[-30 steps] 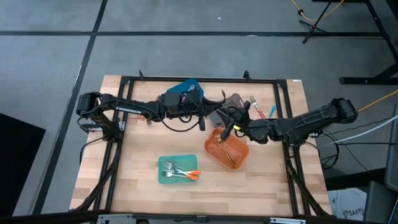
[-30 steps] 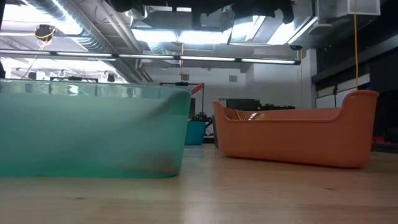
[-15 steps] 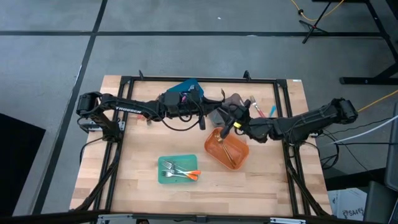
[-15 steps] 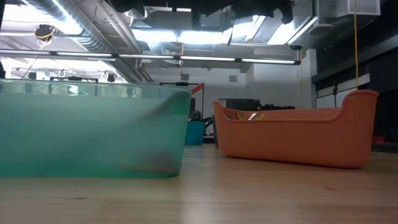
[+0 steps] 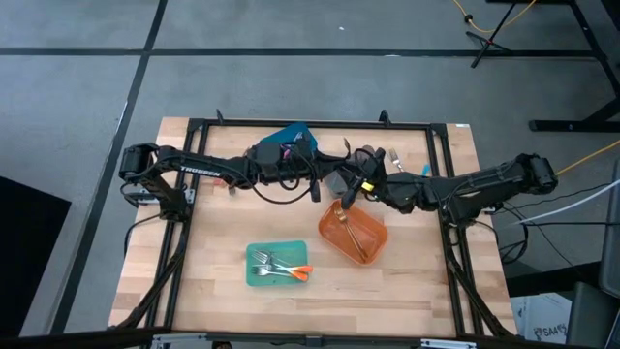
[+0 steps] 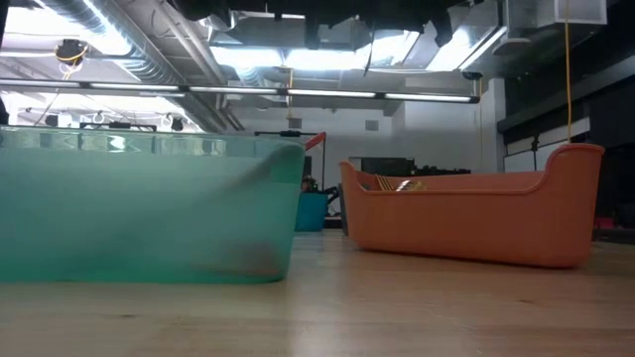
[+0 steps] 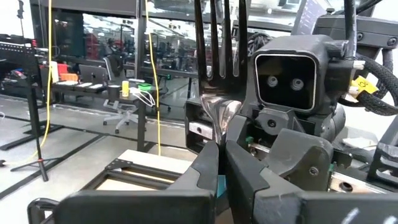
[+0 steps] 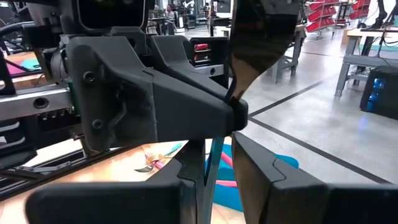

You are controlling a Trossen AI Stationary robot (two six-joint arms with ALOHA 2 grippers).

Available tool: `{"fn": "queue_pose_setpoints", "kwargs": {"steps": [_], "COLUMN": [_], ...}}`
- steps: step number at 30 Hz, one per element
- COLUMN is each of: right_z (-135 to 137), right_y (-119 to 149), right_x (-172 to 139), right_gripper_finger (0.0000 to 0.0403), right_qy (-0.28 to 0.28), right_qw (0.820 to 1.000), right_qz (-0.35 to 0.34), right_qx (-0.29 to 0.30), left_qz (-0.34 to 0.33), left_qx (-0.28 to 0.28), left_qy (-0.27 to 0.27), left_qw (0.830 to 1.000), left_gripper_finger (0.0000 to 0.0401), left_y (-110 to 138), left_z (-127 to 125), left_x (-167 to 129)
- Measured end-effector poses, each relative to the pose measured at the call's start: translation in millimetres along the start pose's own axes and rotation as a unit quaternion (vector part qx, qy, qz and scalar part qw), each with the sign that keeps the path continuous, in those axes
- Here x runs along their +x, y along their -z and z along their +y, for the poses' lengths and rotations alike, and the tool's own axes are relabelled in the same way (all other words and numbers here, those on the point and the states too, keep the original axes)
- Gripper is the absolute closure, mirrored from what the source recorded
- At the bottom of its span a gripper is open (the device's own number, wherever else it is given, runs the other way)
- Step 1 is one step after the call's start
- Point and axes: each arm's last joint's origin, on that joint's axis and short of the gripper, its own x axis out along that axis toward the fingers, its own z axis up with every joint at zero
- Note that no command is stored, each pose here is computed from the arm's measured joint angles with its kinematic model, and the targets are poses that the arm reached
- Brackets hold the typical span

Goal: Sort silverware by color (type)
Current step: Put the blue fork into the black bin

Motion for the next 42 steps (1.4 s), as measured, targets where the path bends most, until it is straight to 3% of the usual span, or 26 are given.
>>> {"fn": "queue_pose_setpoints", "kwargs": {"steps": [9,19,37,42], "right_z": [0,0,-3,-12], "right_y": [0,0,2,-2], "right_x": [0,0,-2,-12], "right_gripper_finger": [0.0396,0.0399,0.0403,0.0403], "right_qy": [0.0,0.001,0.031,0.037], "right_qw": [1.0,1.0,0.999,0.997], "right_qz": [0.001,0.001,0.012,0.033], "right_qx": [-0.001,-0.001,-0.041,-0.061], "left_qz": [0.0,0.0,0.002,0.042], "left_qx": [0.001,0.001,0.0,0.006], "left_qy": [-0.016,-0.022,-0.023,-0.031], "left_qw": [1.0,1.0,1.0,0.999], "left_gripper_finger": [0.0393,0.039,0.0338,0.0337], "left_y": [0,0,0,3], "left_z": [1,1,1,6], "left_x": [0,0,0,-3]}}
